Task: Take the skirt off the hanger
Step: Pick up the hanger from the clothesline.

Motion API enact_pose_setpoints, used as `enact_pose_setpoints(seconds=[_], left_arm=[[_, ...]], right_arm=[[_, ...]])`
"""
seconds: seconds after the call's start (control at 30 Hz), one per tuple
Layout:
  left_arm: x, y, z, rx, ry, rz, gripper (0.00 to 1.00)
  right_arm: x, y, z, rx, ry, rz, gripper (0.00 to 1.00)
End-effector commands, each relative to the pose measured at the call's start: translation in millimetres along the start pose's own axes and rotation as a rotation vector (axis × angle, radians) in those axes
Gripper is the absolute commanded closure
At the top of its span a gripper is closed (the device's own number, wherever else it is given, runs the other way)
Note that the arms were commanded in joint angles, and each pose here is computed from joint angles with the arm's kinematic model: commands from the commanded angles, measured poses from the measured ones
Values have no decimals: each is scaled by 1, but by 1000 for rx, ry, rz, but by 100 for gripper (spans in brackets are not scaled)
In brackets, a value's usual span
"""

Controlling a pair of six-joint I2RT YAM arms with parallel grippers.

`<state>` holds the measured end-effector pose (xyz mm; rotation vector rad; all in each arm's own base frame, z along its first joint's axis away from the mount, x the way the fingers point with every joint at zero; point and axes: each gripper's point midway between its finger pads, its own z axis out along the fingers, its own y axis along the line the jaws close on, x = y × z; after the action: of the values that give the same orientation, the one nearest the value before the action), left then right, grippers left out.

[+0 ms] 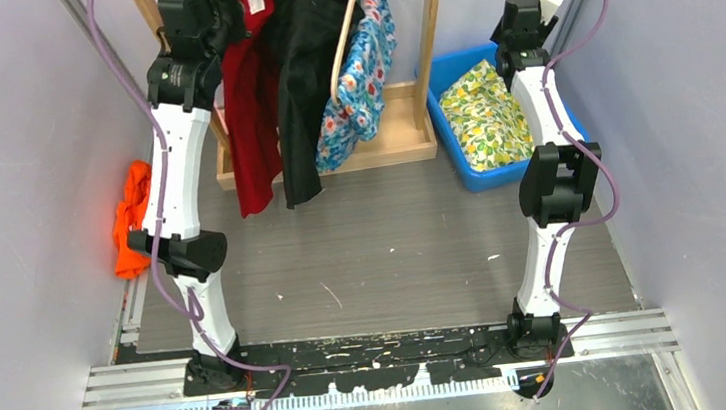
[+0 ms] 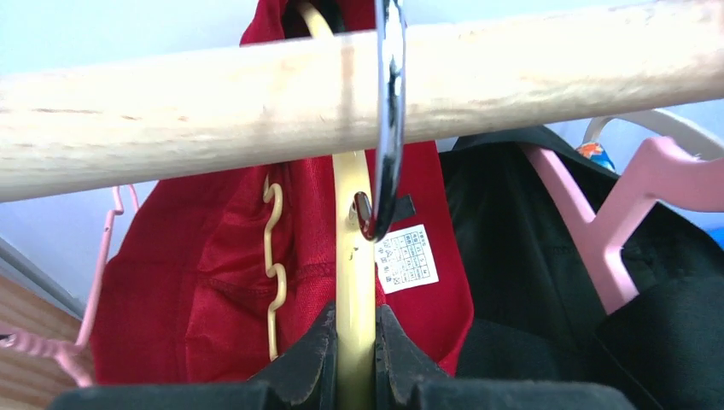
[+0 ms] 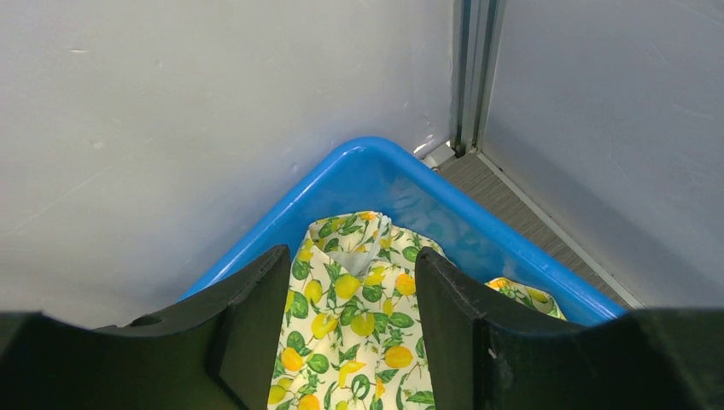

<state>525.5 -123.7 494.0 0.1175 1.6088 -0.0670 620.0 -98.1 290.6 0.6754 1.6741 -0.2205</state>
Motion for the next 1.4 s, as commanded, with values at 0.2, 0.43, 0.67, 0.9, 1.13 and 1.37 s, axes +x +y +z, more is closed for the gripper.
enact_pose_setpoints(seconds=[0.2, 0.43, 0.67, 0.9, 1.13, 1.37], left_arm=[[-121, 16, -71, -4, -342, -38, 100], [-81, 12, -76, 22, -204, -24, 100], [-66, 5, -100, 81, -148, -35, 100], [-33, -2, -134, 153, -30, 0, 100], [-7, 11, -195, 156, 29, 86, 100], [6, 11, -248, 208, 18, 101, 100]], right_arm=[[-13, 4, -3, -14, -32, 39, 40], [-12, 3, -4, -12, -30, 32, 41], [-11, 6, -7, -26, -19, 28, 43], [-15, 45, -38, -224, 39, 21, 46], [-27, 100, -104, -421, 52, 22, 48], [-31, 161, -231, -694, 46, -86, 44]])
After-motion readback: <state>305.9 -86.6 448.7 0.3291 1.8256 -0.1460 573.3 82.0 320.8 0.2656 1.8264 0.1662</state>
